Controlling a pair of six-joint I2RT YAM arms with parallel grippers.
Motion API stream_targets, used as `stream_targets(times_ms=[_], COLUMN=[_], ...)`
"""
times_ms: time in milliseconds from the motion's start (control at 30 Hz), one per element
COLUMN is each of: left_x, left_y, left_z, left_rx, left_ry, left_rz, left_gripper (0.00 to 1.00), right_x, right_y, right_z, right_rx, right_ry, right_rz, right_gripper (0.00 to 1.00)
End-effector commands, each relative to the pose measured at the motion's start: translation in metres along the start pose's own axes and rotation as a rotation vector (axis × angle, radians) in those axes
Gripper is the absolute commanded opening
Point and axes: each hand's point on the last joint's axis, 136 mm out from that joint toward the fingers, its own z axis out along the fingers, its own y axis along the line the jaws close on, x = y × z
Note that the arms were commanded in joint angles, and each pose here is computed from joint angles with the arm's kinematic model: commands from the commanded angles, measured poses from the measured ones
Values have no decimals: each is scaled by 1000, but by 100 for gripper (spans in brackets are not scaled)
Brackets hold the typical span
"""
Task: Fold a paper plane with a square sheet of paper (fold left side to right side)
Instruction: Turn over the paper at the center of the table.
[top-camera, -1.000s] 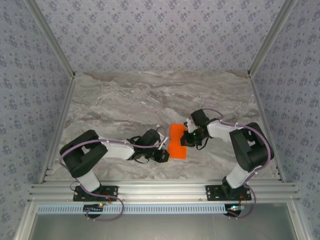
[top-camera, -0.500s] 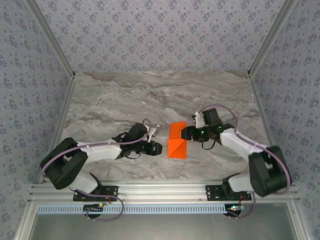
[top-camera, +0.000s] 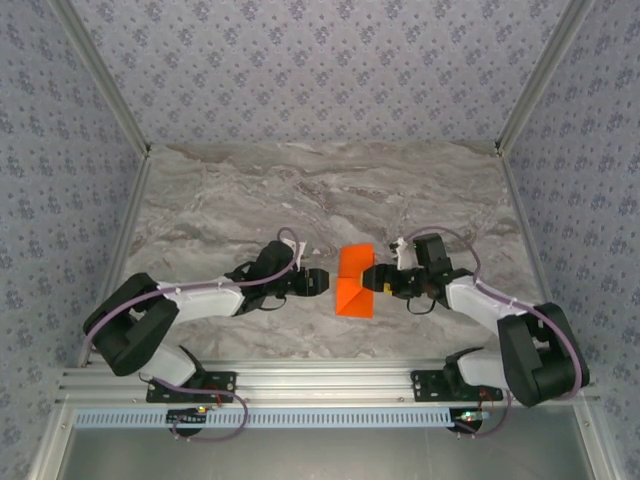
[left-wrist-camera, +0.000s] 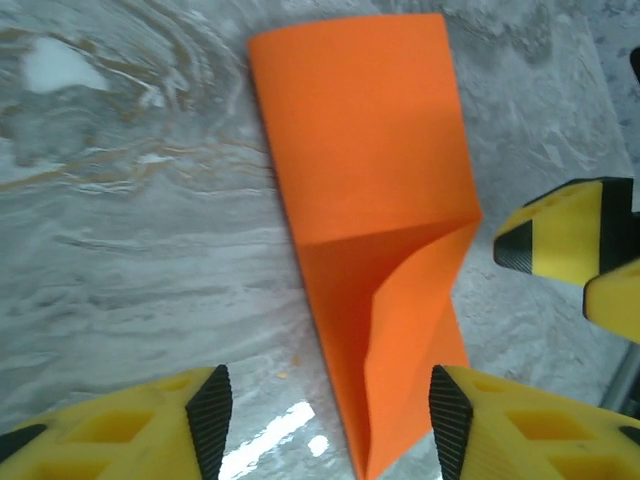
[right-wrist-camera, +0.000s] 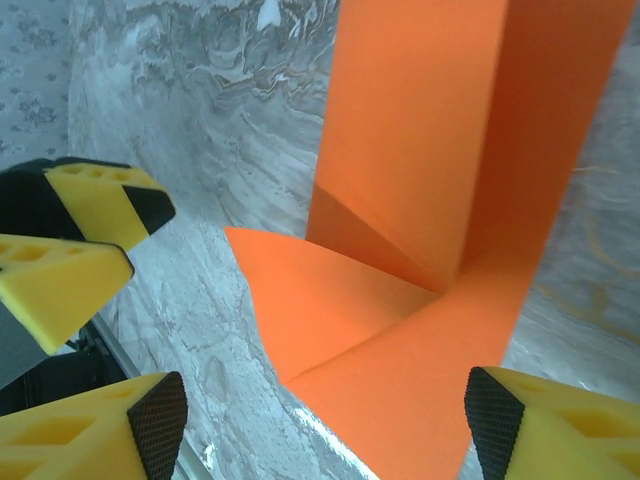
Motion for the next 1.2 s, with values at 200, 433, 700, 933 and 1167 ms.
stream_targets(times_ms=[200, 433, 700, 933, 1167], left_x=[-21, -31, -43, -71, -98], left_y=[4, 2, -8, -64, -144], left_z=[-24, -46, -78, -140, -213], left_rx=[-70, -95, -95, 131, 455], left_ry=[-111, -163, -235, -400, -514], left_rz=[9, 23, 44, 94, 191], left_gripper=[61, 63, 70, 98, 98], right_x=[-12, -17, -33, -86, -98], right_y=[19, 30, 50, 126, 230], right_z=[32, 54, 48, -41, -122], right_rx=[-49, -61, -107, -304, -492], right_ry=[46, 84, 54, -182, -303], right_rz=[-31, -54, -76, -254, -488], right_gripper=[71, 60, 13, 5, 7])
